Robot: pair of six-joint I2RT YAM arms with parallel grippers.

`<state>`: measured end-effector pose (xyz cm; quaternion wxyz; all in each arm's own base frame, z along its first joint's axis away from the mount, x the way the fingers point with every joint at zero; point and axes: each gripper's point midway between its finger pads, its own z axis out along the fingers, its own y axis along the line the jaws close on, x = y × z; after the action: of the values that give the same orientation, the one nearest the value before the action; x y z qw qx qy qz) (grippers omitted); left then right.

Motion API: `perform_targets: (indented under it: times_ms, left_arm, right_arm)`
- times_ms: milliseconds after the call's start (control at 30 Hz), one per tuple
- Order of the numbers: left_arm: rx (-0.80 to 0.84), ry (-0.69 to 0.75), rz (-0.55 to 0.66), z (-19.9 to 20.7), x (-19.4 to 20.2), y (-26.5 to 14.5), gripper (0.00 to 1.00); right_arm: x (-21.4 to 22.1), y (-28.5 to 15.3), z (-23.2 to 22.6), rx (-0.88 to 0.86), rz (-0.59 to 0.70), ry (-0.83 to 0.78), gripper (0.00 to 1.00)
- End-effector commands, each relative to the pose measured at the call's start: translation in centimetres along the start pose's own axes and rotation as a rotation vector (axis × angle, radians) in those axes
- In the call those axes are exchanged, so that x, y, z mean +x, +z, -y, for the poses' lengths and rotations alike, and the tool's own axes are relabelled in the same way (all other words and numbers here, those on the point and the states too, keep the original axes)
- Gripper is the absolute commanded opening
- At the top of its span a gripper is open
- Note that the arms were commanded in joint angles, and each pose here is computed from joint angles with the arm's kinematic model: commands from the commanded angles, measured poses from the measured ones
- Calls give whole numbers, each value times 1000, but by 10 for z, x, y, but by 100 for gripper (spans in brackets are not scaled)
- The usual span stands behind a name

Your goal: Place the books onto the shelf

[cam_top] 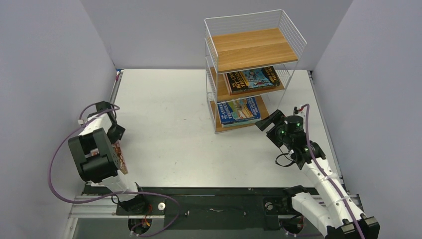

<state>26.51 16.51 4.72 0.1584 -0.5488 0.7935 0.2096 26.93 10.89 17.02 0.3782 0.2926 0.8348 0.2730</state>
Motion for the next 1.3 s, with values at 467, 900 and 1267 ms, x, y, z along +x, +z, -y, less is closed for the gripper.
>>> perform_targets:
  times_ms: [467, 900, 1267]
  left_arm:
    - [272, -190, -360, 40, 78, 8, 85]
    - [482, 163, -477, 104, 182, -66, 85]
    - [772, 603, -569, 138, 306, -214, 87]
  right_arm:
    - [-23, -10, -15, -17, 81, 17, 74]
    - [-26, -14, -20, -18, 109, 7, 73]
    - [-18, -14, -8, -1, 105, 24, 72]
